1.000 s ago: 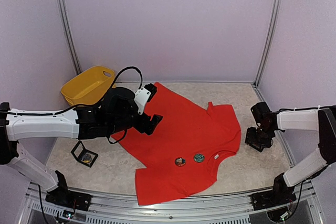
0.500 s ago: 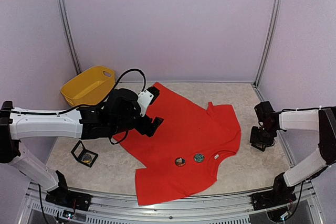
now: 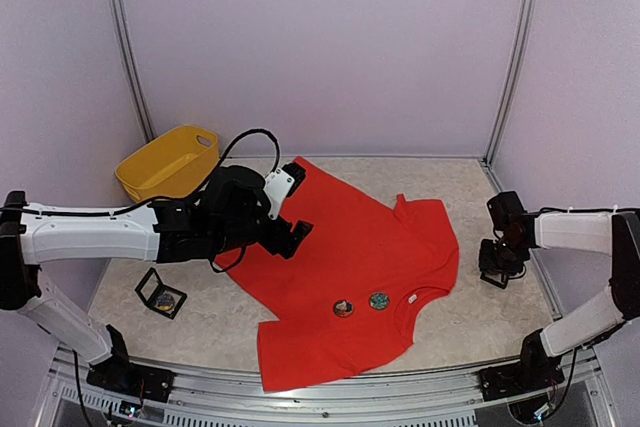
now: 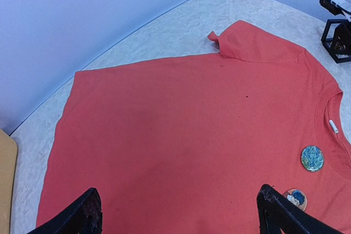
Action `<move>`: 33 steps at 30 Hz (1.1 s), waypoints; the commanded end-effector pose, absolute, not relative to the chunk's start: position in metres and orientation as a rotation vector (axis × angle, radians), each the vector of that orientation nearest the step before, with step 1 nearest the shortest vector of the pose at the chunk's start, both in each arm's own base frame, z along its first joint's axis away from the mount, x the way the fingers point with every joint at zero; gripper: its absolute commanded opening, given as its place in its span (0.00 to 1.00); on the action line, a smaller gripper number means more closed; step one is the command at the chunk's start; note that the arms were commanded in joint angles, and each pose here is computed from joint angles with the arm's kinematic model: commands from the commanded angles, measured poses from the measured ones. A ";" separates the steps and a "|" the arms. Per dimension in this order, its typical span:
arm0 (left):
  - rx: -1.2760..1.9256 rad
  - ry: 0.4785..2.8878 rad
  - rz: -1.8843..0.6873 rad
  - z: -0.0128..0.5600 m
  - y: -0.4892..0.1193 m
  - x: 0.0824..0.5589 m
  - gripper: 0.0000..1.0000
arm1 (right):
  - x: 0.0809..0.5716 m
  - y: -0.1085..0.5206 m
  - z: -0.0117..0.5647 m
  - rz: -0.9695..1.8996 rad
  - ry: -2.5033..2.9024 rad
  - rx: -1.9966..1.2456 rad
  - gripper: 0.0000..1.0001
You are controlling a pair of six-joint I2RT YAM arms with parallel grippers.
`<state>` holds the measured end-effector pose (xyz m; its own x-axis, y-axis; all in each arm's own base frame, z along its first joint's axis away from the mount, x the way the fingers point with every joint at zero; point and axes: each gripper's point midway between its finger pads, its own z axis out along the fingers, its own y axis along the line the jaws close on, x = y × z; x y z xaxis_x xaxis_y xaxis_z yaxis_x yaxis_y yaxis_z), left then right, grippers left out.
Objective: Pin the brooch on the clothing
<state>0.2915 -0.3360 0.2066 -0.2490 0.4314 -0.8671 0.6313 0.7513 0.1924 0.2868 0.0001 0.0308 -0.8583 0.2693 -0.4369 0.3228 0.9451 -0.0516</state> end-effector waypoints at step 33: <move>0.842 1.703 -1.084 0.355 -0.402 0.231 0.87 | 0.252 0.309 0.327 0.524 1.581 -0.689 0.30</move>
